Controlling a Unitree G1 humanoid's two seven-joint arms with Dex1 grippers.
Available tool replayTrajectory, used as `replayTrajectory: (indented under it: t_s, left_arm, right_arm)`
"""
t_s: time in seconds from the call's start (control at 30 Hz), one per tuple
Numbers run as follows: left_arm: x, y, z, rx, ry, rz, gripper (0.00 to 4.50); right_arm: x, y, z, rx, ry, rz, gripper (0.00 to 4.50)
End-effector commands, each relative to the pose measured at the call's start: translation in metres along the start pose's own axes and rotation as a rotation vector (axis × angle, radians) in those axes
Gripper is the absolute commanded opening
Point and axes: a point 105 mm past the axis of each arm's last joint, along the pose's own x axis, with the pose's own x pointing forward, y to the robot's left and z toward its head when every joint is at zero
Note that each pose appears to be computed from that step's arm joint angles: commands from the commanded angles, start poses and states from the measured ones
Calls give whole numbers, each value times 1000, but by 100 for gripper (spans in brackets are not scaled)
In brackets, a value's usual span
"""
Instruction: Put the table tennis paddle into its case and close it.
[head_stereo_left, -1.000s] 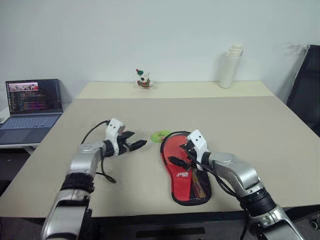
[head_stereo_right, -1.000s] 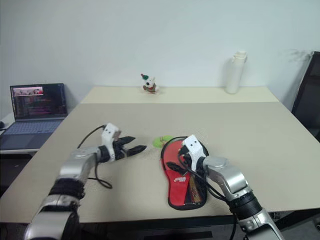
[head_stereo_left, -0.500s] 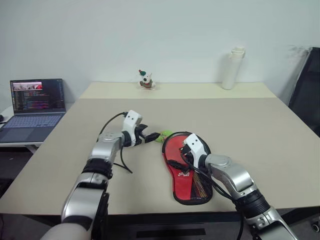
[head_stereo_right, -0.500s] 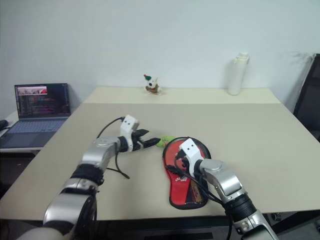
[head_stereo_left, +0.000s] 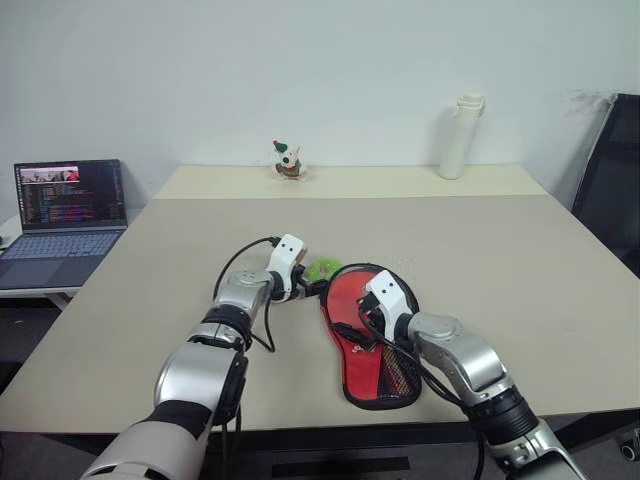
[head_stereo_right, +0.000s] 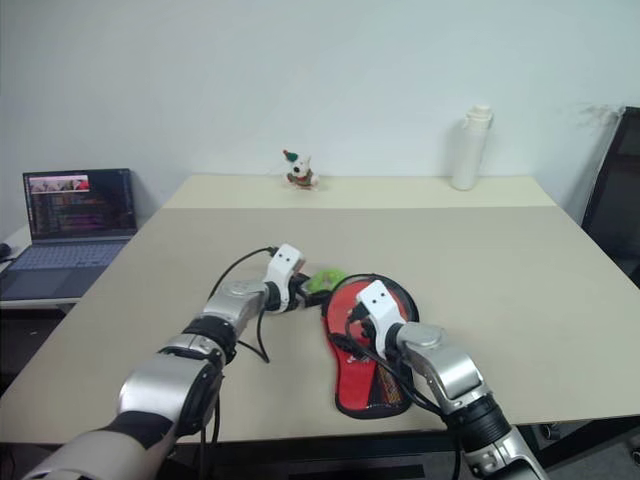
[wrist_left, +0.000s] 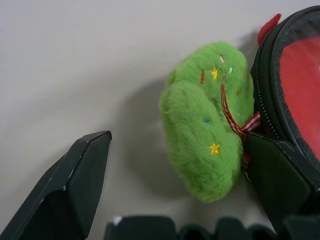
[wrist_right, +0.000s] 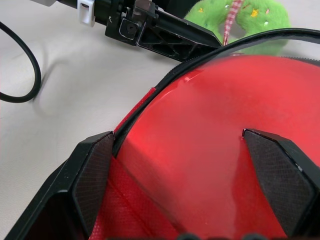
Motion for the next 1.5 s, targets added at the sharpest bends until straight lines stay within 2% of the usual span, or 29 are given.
replayTrajectory:
  t_s: [0.03, 0.37, 0.5, 0.57, 0.9, 0.93, 1.07, 1.27, 1.5]
  left_arm:
    - [5, -6, -9, 7, 39, 2, 444]
    - [6, -9, -12, -8, 25, -11, 444]
    - [5, -10, -12, -64, 4, -28, 444]
    - [5, -10, -13, -83, -1, -32, 391]
    - [2, -8, -8, -106, -37, -41, 23]
    - [2, -8, -6, -104, -41, -39, 2]
    - [2, -5, 9, -76, -76, -21, 2]
    - [2, 0, 65, 49, -181, 51, 2]
    - [8, -8, 101, 148, -200, 108, 2]
  right_arm:
    - [0, 5, 2, -2, -10, 2, 450]
    - [5, -12, 4, -22, -20, -103, 450]
    - [6, -16, 4, -30, -18, -118, 450]
    - [7, -17, 4, -31, -18, -121, 450]
    - [8, -19, 0, -61, 1, -133, 450]
    - [7, -21, -1, -76, 9, -145, 450]
    - [5, -32, -9, -131, 47, -195, 450]
    - [2, -31, -39, -132, 141, -174, 450]
    - [3, -21, -55, -106, 190, -125, 450]
